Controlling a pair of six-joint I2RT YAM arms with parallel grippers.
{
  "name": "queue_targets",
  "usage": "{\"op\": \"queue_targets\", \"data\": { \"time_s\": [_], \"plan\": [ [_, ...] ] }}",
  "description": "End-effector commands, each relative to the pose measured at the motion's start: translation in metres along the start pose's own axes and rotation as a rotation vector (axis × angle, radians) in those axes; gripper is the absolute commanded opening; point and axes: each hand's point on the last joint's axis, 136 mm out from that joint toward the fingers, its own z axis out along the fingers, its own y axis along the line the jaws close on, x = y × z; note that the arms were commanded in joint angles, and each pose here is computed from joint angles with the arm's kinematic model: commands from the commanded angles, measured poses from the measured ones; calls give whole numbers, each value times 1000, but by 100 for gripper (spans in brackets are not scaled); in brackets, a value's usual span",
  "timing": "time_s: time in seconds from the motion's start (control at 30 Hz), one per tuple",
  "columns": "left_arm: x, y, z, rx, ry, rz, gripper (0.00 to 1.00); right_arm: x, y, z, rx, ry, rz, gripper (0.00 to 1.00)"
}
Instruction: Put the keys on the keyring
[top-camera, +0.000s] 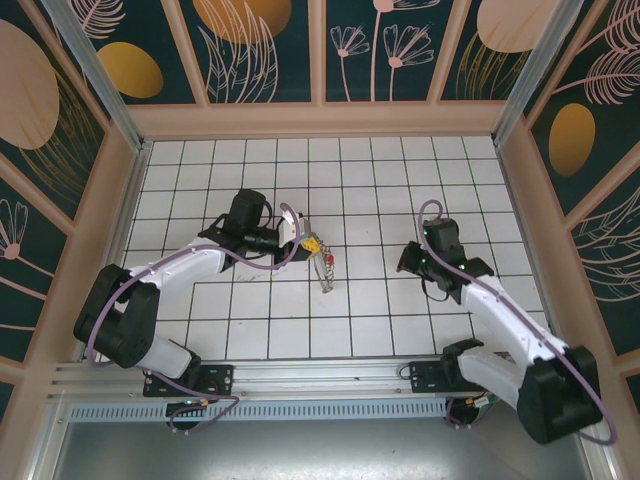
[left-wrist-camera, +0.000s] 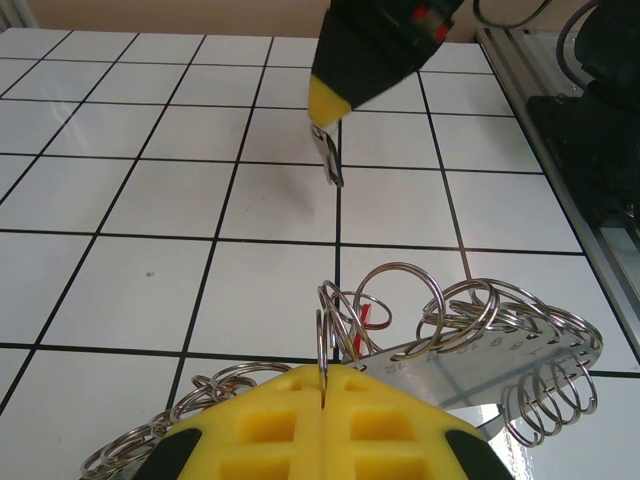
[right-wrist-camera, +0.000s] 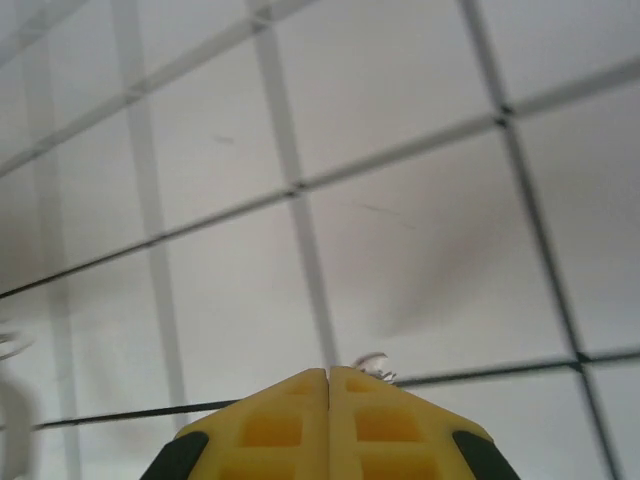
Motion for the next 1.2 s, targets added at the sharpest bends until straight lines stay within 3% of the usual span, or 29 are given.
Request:
{"op": "queue_targets", "data": {
  "time_s": [0.0,0.23,0.4,0.5,0.6,0.67,0.93,1.17],
  "plan": [
    [-9,-3,1,34,-30,42,0,-18,53,-17,-267,-136,-209,0],
    [-9,-3,2,35,-29,42,0,4,102,-38,-583,-173,-516,0],
    [-10,-5,1,45,-35,39,0,23,113,-41,-672,-193,-692,0],
    [-10,-5,1,45,-32,41,0,21,109,-33,-623,-200,-702,0],
    [-8,-4,2,42,-26,37,0,20,92,-12,-498,-126,-658,0],
    [-8,-4,1,39,-24,38,0,12,79,2,-391,-85,-549,0],
    [-8,-3,2,37,-23,42,0,20,35,65,-85,273,-227,0],
    [-9,-4,1,35,-23,41,0,18,20,114,20,391,-158,0]
  ]
}}
